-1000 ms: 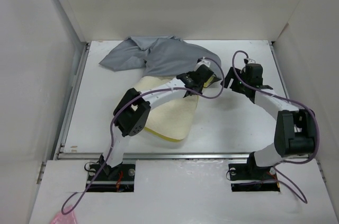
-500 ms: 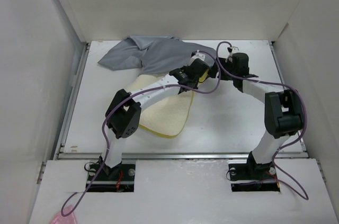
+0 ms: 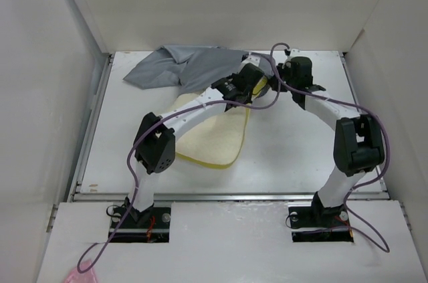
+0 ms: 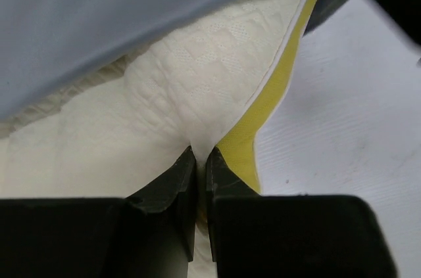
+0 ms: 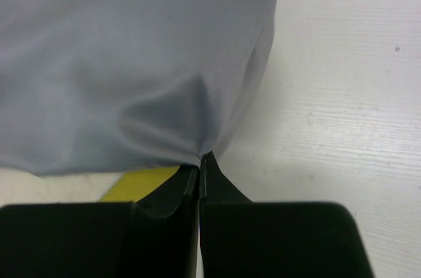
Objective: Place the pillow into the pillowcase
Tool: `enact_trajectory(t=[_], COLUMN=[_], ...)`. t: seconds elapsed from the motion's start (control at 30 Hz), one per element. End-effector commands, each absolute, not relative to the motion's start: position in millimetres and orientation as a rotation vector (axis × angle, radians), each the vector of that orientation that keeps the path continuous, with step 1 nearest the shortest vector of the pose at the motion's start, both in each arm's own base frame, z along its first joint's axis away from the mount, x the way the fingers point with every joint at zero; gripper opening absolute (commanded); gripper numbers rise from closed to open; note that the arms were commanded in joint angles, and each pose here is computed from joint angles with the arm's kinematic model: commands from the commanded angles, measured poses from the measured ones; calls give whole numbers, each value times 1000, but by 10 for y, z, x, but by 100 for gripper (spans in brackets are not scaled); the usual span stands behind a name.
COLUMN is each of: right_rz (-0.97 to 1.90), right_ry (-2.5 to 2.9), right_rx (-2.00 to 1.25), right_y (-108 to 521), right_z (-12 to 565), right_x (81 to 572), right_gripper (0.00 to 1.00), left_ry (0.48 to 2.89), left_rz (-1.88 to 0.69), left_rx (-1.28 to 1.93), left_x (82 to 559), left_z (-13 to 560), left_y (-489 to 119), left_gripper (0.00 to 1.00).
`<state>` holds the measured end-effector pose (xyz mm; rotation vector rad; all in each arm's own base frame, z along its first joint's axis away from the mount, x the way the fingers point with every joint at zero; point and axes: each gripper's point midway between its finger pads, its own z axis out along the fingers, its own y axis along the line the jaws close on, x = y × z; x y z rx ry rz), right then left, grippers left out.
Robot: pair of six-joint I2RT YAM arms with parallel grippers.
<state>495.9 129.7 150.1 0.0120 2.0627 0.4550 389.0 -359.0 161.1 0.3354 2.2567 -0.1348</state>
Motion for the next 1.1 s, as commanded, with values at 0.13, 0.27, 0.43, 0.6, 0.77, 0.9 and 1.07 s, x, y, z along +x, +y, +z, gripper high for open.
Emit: enact_trajectory(t=[0.13,0.27,0.43,0.6,0.77,0.9,1.07], right_rz=[660,961,988,884,806,663,403], right_ry=[2065,1939,1904,2006,2141,2187,2175], right_rx=[-449,-642,-594,-498,-483,-404,-187], right_y=[2403,2846,2617,2371,2174,1921,1516], right_z=[2077,2329,2495,2236,1835,1779,1958], right_x=[3580,2832,2889,3040,2951,2901,3143], right_gripper=[0,0,0,3,59,72,74], left_ry=[1995,1977,2069,2160,2232,2220,2199], left_rz=[-423,-475,-431,-479,-491,-443,-391], left_rx=[93,47,17,109,200,184,5], left_x=[4533,4629,4603,4456,4100,3945,4102], left_z=[2805,2879,2303,1997,1903,2071,2189], left_y=[-4025,-4101,-4078,-4183,-3983,-3582,-2897], left_gripper=[0,0,0,14,100,100,100])
